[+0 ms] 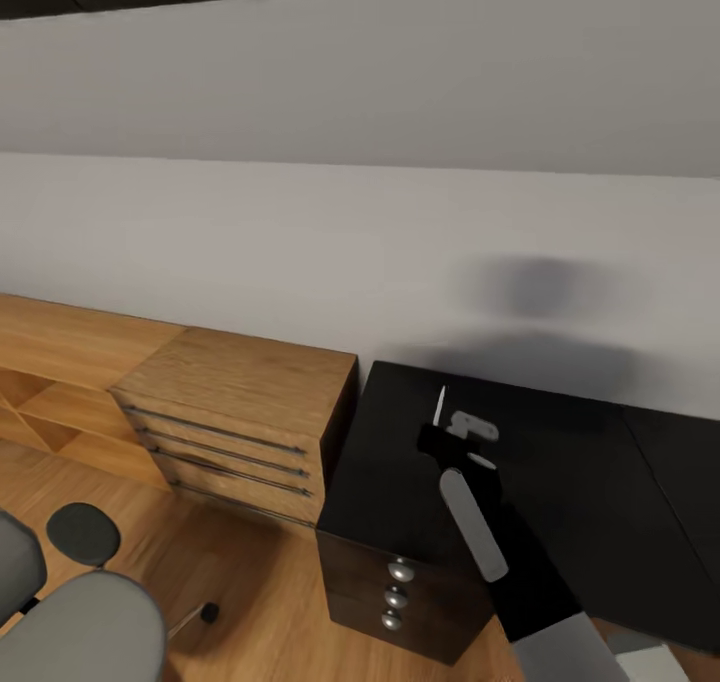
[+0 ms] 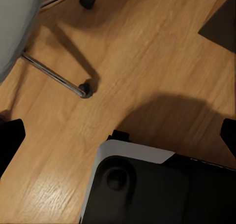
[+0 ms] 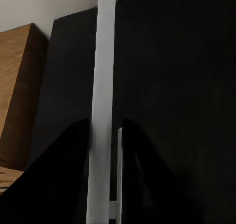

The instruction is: In the bedroom, organize the workspace by keeping the computer under the desk, ensuring the monitor is on the desk, placing the keyboard on the desk next to the monitor, placing the mouse on the desk next to the keyboard, moving the folder from the swivel chair onto the desk next to the mouse, stacking the notebook on top of the folder with the pen on top of the notebook, and positioning the swivel chair next to the desk.

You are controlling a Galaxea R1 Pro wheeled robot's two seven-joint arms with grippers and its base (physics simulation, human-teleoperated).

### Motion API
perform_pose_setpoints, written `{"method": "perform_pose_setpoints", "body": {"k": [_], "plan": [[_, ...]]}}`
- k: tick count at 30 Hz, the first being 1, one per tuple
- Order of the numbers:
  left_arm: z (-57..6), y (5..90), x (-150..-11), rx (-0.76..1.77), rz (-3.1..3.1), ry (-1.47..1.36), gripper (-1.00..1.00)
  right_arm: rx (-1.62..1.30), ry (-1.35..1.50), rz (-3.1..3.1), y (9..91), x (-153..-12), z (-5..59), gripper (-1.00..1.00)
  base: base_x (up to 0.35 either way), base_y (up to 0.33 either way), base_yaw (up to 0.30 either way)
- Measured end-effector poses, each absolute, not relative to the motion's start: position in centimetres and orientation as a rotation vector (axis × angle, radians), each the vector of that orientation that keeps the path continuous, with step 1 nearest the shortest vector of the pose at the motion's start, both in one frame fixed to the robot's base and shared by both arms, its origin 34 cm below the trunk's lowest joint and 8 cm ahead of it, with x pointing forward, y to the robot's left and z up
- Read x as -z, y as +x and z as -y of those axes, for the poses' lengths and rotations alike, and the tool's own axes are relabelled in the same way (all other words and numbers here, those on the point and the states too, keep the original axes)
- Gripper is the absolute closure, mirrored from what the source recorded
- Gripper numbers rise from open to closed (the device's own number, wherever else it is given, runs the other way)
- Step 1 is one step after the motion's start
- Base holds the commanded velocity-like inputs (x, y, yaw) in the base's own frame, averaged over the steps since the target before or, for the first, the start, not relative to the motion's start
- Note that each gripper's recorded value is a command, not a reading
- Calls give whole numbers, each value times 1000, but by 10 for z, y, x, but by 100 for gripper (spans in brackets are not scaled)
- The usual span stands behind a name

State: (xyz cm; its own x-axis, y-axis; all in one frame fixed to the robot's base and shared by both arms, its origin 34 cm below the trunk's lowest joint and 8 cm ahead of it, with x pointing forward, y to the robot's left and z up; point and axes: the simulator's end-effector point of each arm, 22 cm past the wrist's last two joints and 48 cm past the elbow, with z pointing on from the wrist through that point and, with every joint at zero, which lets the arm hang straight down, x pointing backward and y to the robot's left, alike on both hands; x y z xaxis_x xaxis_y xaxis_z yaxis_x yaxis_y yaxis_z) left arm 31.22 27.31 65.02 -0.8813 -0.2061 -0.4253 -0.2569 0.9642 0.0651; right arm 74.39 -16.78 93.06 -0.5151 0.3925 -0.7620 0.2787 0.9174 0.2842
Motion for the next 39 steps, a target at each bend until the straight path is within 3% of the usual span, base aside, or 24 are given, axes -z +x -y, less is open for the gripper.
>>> {"method": "perform_pose_setpoints", "body": {"k": [13,20,39], "plan": [[-273,312,-650,-166,-2688,-329,-100,-191,977,-2096,733,-905,274,100,-9,0,-290],[-273,311,-649,-168,-2694,-329,-100,-177,1242,-2033,712,-885,332,100,-255,38,-252],[-273,309,-648,-172,-2699,-327,-100,-165,1279,-2018,707,-881,346,100,-55,23,-134]]}}
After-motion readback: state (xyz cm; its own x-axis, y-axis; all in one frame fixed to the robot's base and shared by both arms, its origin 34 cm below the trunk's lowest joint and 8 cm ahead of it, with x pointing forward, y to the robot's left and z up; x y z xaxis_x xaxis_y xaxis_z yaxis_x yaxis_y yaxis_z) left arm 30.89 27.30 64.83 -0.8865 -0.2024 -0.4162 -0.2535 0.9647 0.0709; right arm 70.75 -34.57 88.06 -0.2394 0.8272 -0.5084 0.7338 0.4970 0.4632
